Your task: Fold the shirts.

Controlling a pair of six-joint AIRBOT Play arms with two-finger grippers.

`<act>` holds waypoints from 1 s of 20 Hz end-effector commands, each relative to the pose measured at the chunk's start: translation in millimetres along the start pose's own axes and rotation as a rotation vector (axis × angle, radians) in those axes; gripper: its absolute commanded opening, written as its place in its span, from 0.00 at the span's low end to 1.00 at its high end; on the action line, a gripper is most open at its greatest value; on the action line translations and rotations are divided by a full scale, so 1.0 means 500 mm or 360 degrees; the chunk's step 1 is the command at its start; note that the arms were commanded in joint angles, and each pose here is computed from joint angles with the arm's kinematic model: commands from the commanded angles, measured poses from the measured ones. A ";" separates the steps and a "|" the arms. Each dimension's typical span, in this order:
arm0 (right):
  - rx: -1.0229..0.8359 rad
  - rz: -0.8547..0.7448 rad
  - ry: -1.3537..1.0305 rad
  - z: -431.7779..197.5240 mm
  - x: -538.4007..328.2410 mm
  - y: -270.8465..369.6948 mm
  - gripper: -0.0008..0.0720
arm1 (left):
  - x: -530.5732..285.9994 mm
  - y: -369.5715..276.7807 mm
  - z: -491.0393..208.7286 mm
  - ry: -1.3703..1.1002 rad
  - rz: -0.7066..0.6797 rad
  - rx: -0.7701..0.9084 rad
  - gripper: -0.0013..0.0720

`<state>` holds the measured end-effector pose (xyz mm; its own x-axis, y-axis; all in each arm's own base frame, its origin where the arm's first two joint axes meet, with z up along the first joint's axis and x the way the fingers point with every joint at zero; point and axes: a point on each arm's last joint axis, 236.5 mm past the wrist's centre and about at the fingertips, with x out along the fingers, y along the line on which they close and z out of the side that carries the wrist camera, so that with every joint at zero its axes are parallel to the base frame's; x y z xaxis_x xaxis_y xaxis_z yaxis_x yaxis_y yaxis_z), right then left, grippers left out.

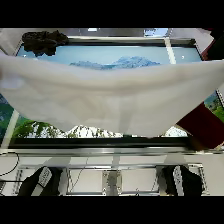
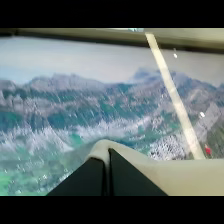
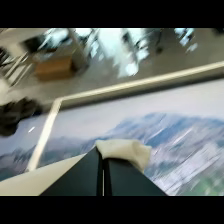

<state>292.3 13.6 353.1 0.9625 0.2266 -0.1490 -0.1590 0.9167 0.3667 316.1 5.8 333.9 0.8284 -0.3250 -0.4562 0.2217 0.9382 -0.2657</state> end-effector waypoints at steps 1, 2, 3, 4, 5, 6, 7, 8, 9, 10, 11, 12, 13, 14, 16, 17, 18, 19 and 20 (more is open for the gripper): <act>0.0238 0.0258 0.0309 -0.100 0.121 -0.036 0.04 | 0.130 0.047 -0.157 0.0449 -0.0062 -0.0196 0.04; 0.0301 0.0266 0.0400 -0.149 0.175 -0.062 0.04 | 0.196 0.065 -0.213 0.0571 -0.0062 -0.0237 0.04; 0.0342 0.0247 0.0480 -0.200 0.229 -0.086 0.04 | 0.266 0.089 -0.264 0.0658 -0.0017 -0.0234 0.04; 0.0375 0.0207 0.0558 -0.255 0.284 -0.107 0.04 | 0.331 0.122 -0.304 0.0702 0.0075 -0.0230 0.04; 0.0386 0.0144 0.0621 -0.312 0.342 -0.131 0.04 | 0.397 0.161 -0.333 0.0710 0.0200 -0.0270 0.04; 0.0399 0.0084 0.0659 -0.363 0.398 -0.150 0.04 | 0.450 0.192 -0.347 0.0694 0.0297 -0.0306 0.04; 0.0435 0.0031 0.0652 -0.400 0.447 -0.163 0.04 | 0.500 0.217 -0.351 0.0634 0.0358 -0.0371 0.04; 0.0468 -0.0038 0.0628 -0.436 0.492 -0.180 0.04 | 0.545 0.237 -0.347 0.0547 0.0388 -0.0476 0.04; 0.0484 -0.0111 0.0595 -0.465 0.527 -0.196 0.04 | 0.580 0.252 -0.339 0.0465 0.0392 -0.0579 0.04; 0.0488 -0.0189 0.0556 -0.491 0.557 -0.214 0.04 | 0.609 0.268 -0.326 0.0378 0.0396 -0.0635 0.04; 0.0484 -0.0258 0.0519 -0.511 0.577 -0.231 0.04 | 0.632 0.282 -0.312 0.0300 0.0400 -0.0674 0.04; 0.0473 -0.0320 0.0488 -0.529 0.593 -0.247 0.04 | 0.648 0.294 -0.299 0.0238 0.0407 -0.0698 0.04; 0.0457 -0.0357 0.0476 -0.544 0.602 -0.255 0.04 | 0.658 0.302 -0.285 0.0191 0.0412 -0.0709 0.04; 0.0451 -0.0376 0.0471 -0.552 0.607 -0.259 0.05 | 0.659 0.306 -0.269 0.0150 0.0415 -0.0703 0.06; 0.0443 -0.0395 0.0436 -0.539 0.608 -0.270 0.41 | 0.654 0.304 -0.218 0.0074 0.0400 -0.0667 0.57; 0.0447 -0.0391 0.0419 -0.521 0.610 -0.276 0.55 | 0.645 0.297 -0.182 0.0053 0.0375 -0.0652 0.77; 0.0459 -0.0376 0.0399 -0.496 0.610 -0.280 0.55 | 0.629 0.290 -0.147 0.0050 0.0351 -0.0632 0.77; 0.0470 -0.0355 0.0368 -0.459 0.607 -0.285 0.55 | 0.602 0.283 -0.107 0.0063 0.0323 -0.0560 0.77; 0.0479 -0.0329 0.0347 -0.423 0.597 -0.288 0.55 | 0.567 0.273 -0.076 0.0096 0.0294 -0.0442 0.77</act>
<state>550.3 36.7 36.9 0.8736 0.1532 -0.4619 0.1428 0.8267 0.5443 565.1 33.1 93.9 0.8085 -0.1368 -0.5724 -0.1630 0.8824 -0.4413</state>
